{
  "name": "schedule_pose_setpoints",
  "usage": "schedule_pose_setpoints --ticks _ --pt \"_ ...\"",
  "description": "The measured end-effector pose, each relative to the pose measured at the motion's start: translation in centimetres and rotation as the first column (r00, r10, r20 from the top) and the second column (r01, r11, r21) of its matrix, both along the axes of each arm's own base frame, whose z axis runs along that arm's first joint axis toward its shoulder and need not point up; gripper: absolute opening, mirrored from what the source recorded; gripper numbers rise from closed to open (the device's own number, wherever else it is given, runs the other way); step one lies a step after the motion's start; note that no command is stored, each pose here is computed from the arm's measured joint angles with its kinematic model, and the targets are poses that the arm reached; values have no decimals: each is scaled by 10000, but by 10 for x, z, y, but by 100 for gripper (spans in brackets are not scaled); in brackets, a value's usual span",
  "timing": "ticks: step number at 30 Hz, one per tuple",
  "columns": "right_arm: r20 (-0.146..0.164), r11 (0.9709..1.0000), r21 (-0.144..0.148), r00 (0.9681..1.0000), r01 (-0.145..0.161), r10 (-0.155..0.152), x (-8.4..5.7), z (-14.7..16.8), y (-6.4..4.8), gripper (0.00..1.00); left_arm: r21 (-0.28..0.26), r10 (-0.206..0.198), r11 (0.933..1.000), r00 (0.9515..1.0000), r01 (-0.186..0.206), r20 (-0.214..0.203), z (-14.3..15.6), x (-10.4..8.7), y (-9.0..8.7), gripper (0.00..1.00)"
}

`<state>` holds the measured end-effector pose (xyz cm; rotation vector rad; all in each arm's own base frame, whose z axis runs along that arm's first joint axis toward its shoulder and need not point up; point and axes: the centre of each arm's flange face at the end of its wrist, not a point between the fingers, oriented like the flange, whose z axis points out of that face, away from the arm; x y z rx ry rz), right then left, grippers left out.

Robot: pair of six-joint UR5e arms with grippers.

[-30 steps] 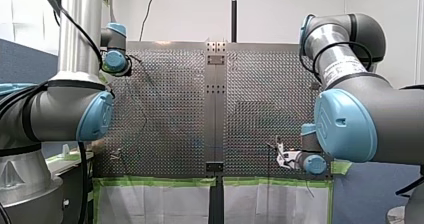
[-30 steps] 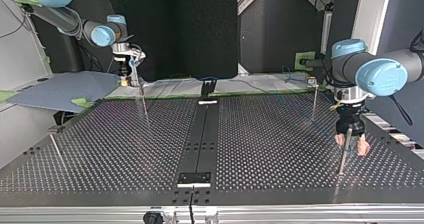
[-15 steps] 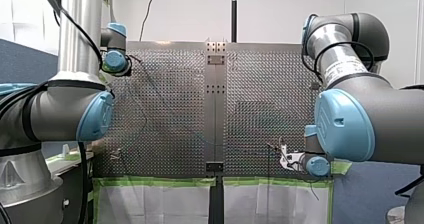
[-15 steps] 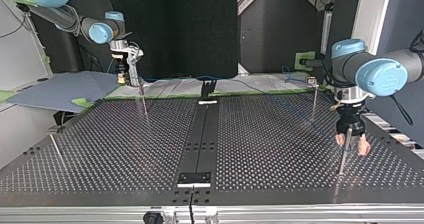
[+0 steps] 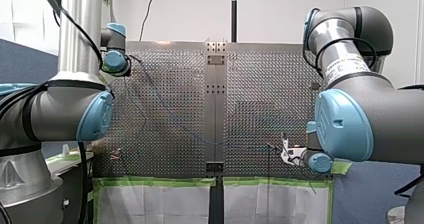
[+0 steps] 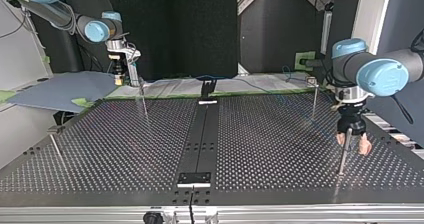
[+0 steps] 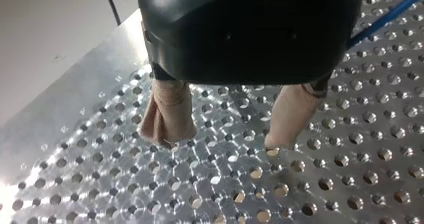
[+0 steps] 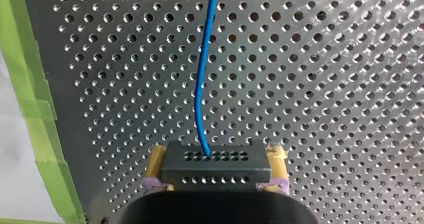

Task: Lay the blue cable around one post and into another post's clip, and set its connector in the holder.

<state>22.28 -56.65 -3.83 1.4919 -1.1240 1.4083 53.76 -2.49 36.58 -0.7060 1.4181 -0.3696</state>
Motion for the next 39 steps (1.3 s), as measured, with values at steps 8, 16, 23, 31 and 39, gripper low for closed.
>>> schedule_pose_setpoints --ticks 8,16,23,31,39 --pt "341 9998 177 9994 -54 48 6 0 3 4 -811 -72 9967 9999 84 154 0 0 1 100" --pt "380 9993 358 9992 -90 76 7 -2 6 4 -1633 -650 9844 9979 646 28 -12 -5 -9 100" --pt "376 9989 432 9992 -156 139 10 -2 8 4 -2240 -941 9707 9954 871 -205 -28 -17 -16 100" --pt "366 9986 508 9992 -171 153 11 -3 9 4 -2857 -1131 9523 9936 1071 -47 -30 -24 -17 100" --pt "366 9985 511 9992 -181 163 11 -3 9 4 -3294 -1235 9359 9920 1249 255 -24 -32 -19 100"
